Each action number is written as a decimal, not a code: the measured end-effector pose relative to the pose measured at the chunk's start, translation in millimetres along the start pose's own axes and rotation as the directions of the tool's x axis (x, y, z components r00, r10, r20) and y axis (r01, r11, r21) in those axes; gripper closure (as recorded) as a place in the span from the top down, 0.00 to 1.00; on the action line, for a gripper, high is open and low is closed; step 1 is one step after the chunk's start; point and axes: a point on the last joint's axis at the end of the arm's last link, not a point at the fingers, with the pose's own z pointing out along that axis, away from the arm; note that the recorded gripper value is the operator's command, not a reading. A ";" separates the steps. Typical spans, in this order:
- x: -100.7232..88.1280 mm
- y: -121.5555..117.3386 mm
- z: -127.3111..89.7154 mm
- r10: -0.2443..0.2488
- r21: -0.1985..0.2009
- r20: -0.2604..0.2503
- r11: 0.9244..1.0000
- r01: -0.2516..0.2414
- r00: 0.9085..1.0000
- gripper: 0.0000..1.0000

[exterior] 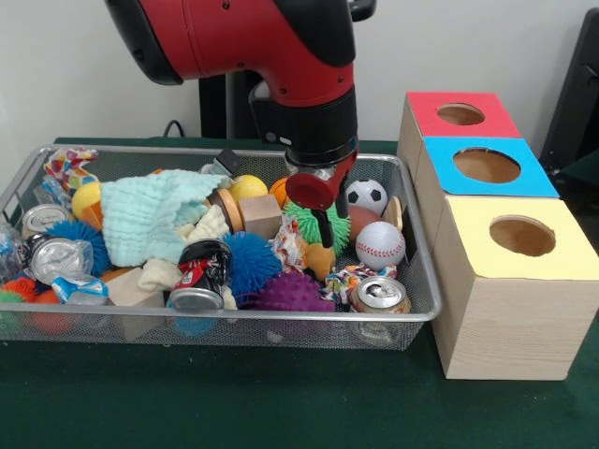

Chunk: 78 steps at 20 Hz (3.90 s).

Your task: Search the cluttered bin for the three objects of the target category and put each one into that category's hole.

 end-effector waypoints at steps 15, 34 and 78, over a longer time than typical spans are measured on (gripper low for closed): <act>19.2 5.9 7.4 -0.021 0.004 -0.063 1.000 0.021 0.998 1.00; 20.6 -1.6 11.8 -0.016 0.060 -0.036 0.998 0.018 0.999 1.00; 36.9 5.0 43.3 -0.076 0.089 -0.140 0.992 0.089 0.987 0.00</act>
